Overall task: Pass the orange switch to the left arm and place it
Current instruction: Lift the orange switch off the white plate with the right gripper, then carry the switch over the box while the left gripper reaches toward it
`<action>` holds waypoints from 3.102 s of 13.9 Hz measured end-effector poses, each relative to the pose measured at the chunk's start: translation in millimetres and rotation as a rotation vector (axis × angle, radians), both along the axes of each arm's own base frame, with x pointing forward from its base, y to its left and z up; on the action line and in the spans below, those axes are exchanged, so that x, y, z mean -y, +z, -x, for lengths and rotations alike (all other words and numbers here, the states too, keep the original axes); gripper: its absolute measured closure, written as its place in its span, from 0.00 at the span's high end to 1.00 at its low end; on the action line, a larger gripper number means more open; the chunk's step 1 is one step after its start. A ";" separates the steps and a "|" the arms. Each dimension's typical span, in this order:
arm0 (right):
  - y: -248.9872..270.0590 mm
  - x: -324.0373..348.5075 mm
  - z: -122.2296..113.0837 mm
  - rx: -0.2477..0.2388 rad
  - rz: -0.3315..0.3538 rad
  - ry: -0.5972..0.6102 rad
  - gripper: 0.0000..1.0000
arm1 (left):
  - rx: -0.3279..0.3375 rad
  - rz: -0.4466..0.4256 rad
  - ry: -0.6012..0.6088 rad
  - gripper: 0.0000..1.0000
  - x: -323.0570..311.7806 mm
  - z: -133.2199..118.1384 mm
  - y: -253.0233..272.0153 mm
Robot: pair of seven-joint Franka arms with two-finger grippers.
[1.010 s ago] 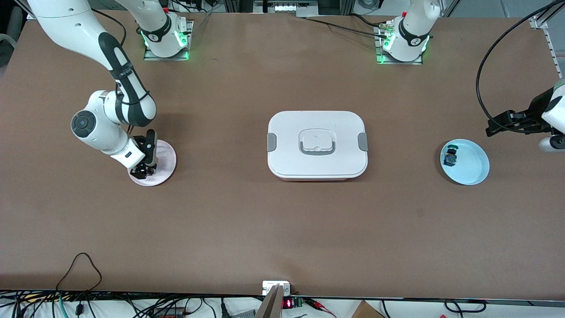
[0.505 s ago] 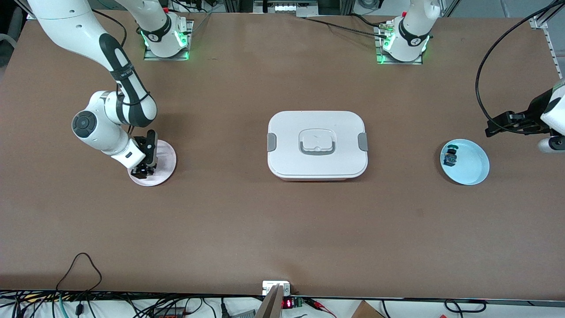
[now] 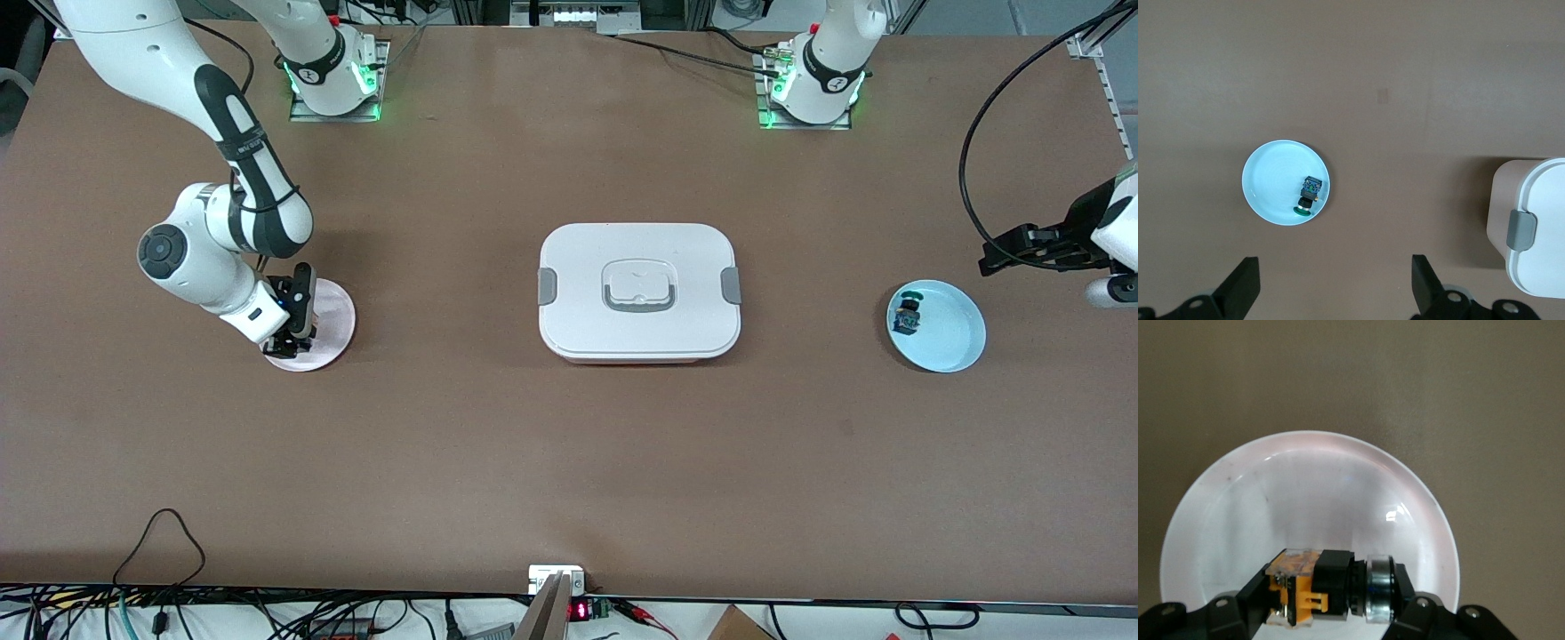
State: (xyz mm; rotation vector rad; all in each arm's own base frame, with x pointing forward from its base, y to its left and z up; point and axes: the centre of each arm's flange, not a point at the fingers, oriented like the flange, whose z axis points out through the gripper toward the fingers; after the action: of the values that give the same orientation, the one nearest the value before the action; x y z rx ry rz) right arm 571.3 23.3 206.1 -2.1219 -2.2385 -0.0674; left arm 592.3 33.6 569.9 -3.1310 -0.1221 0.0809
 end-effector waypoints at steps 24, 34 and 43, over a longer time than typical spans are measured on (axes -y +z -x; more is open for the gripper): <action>365.1 -6.2 13.1 -0.216 0.094 -0.129 0.74 | -0.068 0.052 -0.018 1.00 19.1 -10.5 -33.8; 341.4 -35.1 6.7 -0.299 -0.058 -0.109 0.74 | -0.215 0.271 0.011 1.00 41.0 3.8 -46.6; 269.8 -94.8 -25.3 -0.452 -0.785 -0.018 0.74 | -0.199 0.565 -0.051 1.00 62.6 2.3 -37.9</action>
State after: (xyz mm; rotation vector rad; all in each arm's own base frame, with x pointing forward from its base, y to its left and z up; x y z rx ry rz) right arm 596.6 118.1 475.9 -1.5328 -1.5658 -0.3590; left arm 590.0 -29.0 532.0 -3.6533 -0.0165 0.5112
